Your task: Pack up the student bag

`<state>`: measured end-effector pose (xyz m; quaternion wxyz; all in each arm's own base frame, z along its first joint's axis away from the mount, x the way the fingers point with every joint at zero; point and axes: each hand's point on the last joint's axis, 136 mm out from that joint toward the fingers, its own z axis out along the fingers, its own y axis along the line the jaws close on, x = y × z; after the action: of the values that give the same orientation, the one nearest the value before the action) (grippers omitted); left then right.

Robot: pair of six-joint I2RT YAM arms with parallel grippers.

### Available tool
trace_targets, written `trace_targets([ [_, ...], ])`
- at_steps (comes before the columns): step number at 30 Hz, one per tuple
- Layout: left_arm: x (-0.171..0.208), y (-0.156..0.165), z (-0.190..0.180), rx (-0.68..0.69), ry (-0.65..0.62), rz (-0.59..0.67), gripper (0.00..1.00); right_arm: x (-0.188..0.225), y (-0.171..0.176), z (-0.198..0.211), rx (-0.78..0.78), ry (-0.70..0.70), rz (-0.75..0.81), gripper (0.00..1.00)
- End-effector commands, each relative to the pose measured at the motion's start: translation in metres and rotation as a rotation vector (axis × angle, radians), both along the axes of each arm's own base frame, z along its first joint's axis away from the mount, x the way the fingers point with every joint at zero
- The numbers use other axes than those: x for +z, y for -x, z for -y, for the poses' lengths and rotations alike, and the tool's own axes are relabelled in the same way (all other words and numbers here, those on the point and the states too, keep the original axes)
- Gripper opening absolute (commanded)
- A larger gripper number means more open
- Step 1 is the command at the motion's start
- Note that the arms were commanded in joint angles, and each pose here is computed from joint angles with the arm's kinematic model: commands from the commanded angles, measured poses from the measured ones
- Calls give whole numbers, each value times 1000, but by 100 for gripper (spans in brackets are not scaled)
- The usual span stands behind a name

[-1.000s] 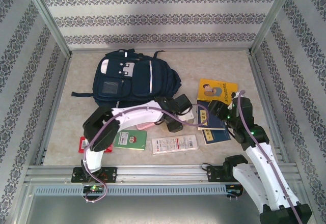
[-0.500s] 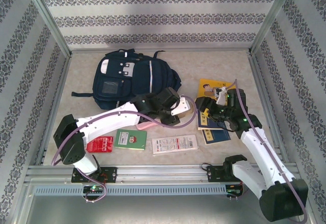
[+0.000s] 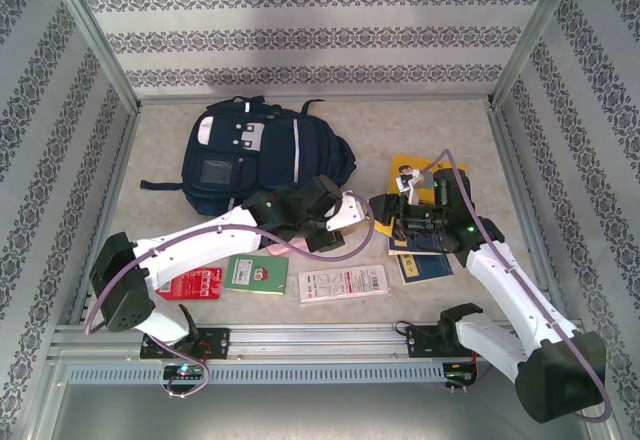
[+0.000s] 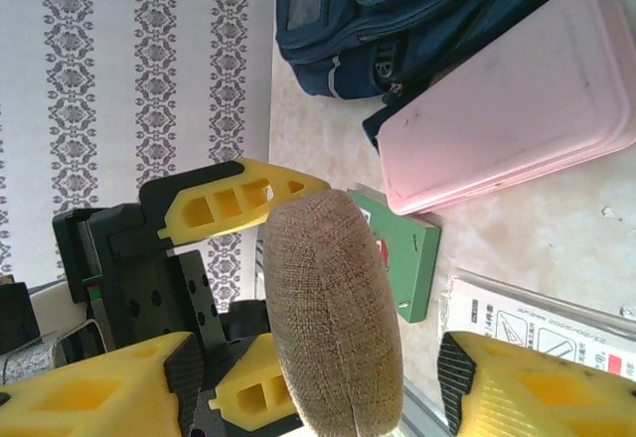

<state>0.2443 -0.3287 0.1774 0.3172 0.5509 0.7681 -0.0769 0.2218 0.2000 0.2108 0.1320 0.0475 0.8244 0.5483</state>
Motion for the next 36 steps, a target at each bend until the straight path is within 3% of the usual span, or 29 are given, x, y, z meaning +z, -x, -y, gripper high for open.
trace_targets([
  [1,31,-6,12,-28,111,74,22,8,6,-15,74,-42,15,63],
  [18,38,-3,4,-31,152,104,22,-6,-4,-7,4,-20,-13,44],
  [24,40,0,9,-58,175,99,22,2,6,-24,100,-80,-15,46],
  [29,42,2,12,-69,182,88,24,1,10,-29,118,-48,5,45],
  [31,41,2,13,-69,185,82,29,-1,7,-26,100,-41,7,38],
  [36,37,-8,8,-6,171,58,56,-8,-7,-4,-22,29,31,20],
])
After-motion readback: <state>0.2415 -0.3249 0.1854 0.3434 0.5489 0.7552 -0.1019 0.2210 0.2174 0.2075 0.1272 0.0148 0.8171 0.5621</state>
